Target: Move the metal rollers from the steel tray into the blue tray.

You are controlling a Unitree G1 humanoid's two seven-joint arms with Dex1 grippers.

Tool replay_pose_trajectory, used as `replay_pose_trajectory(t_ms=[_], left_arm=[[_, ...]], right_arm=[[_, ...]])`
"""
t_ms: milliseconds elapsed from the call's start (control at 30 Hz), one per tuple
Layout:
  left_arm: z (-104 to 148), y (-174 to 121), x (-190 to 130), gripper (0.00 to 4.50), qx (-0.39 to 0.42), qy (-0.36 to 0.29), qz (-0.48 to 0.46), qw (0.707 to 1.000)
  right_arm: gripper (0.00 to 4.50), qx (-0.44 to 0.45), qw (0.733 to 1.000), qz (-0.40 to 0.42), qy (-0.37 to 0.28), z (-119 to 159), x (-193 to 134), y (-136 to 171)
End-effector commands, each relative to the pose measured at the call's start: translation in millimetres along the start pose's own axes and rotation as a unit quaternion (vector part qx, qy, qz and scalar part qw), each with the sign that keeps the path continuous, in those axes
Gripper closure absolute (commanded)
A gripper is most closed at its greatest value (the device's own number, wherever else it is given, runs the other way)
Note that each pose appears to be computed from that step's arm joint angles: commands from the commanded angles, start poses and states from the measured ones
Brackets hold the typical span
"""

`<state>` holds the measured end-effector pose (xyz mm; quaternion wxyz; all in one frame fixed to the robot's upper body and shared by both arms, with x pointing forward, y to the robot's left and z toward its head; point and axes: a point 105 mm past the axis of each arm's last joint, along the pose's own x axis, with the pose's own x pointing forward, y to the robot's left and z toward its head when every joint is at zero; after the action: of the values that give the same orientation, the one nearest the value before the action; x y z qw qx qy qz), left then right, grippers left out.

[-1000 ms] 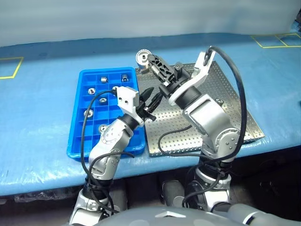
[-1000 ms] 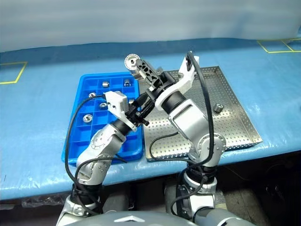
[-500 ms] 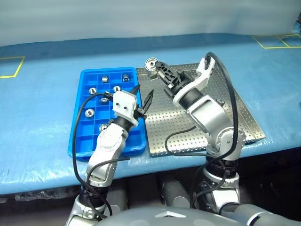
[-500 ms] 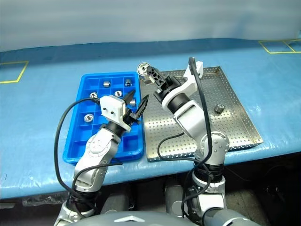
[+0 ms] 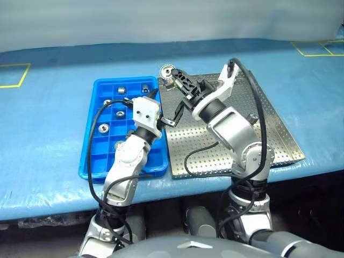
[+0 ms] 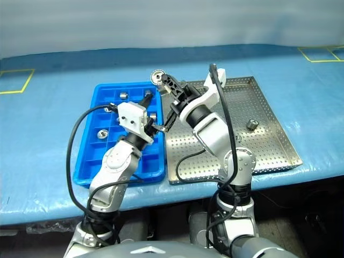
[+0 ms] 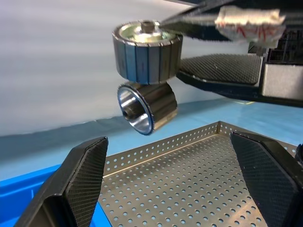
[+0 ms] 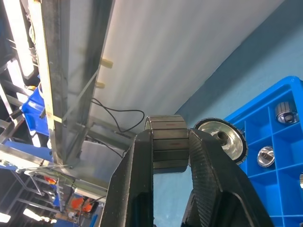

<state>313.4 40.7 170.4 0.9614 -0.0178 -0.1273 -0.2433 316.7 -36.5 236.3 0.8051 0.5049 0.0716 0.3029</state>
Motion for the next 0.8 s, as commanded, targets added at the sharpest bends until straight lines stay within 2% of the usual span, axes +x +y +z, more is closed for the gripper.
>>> replay_pose_trajectory(t_ms=[33,800], left_arm=[[12,-1,6,0.0,0.009,-0.026,0.003,1.0],[36,13,20,0.0,0.054,-0.079,0.031,0.995]], right_arm=[[3.8,-0.002,0.999,0.046,-0.01,4,-3,23],[3.8,-0.005,0.999,0.041,0.0,-2,-4,21]])
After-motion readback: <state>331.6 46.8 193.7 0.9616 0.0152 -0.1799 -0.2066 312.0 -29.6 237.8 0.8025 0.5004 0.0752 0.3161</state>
